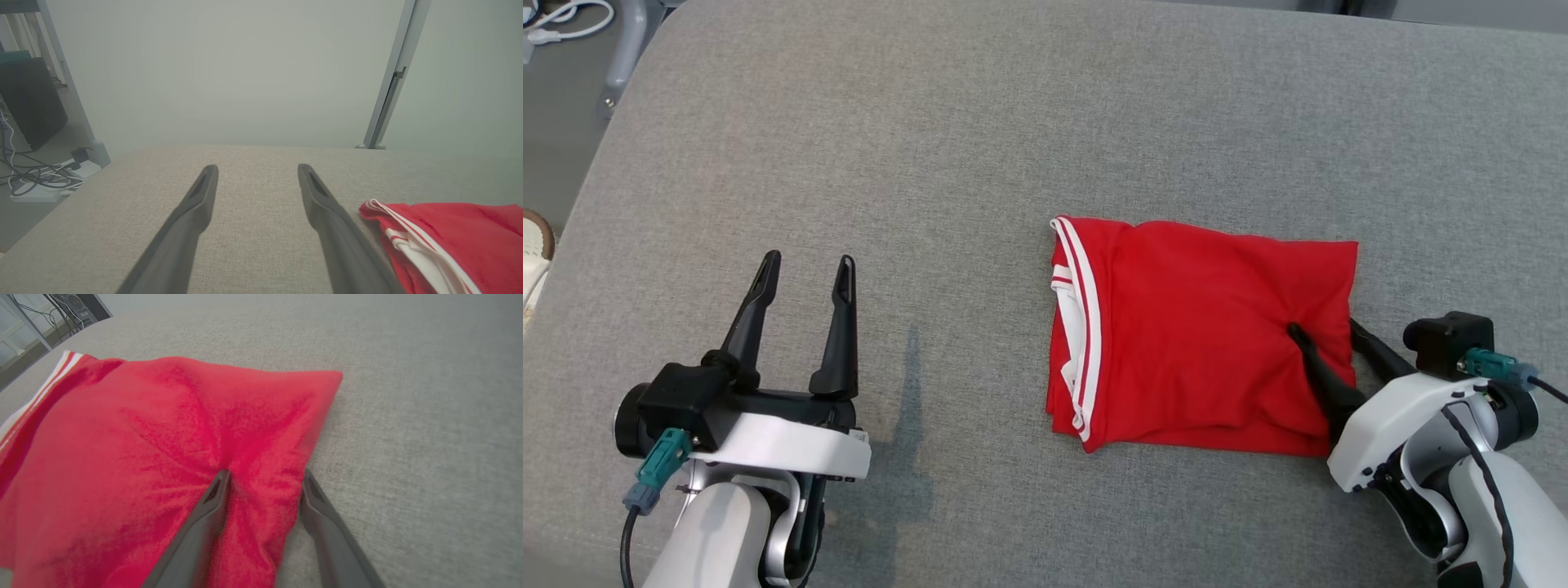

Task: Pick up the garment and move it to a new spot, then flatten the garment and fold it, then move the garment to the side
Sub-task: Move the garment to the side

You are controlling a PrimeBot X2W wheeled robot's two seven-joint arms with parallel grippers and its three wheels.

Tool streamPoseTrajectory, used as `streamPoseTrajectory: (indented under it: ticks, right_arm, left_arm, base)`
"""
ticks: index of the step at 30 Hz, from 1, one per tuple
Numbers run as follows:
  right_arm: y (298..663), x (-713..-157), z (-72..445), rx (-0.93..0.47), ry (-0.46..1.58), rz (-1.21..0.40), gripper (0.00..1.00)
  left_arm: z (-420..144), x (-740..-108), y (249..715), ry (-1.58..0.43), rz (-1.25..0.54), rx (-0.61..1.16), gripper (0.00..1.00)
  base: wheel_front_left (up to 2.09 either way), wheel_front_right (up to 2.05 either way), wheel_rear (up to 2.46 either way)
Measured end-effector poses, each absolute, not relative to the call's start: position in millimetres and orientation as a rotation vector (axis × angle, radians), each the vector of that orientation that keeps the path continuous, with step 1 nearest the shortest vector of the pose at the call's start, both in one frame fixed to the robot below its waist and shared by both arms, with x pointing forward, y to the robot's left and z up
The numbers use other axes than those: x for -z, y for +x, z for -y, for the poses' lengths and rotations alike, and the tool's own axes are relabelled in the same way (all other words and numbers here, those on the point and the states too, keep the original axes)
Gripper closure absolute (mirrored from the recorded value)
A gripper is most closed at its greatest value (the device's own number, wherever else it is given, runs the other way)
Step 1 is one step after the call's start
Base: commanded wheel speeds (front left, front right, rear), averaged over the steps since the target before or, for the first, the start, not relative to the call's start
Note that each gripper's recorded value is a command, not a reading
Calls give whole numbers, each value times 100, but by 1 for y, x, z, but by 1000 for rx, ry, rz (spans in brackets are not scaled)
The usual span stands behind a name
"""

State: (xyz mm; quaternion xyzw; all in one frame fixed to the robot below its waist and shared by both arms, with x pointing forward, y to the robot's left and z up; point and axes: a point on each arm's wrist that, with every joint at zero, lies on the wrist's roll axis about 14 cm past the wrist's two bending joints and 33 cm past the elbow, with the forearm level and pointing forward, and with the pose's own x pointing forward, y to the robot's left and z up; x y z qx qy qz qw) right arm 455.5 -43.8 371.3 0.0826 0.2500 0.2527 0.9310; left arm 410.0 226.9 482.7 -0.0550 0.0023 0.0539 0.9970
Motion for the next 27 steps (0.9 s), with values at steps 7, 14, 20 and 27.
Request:
streamPoseTrajectory:
  ticks: [7, 14, 20, 27]
  right_arm:
    - [458, -381, 56, -544, 83, -496, 100]
    - [448, -411, 109, -531, -125, -424, 100]
    - [437, -438, 164, -445, -241, -383, 100]
    - [438, -471, 236, -299, -371, -320, 100]
  left_arm:
    - [-220, -478, 420, -93, -9, -79, 0]
    - [-193, -480, 445, -77, 20, 24, 0]
    - [-143, -481, 473, -75, 43, 178, 0]
    - [-80, -482, 501, -93, 59, 360, 0]
  base:
    - [0, 0, 0]
    - [0, 0, 0]
    - [0, 0, 0]
    - [0, 0, 0]
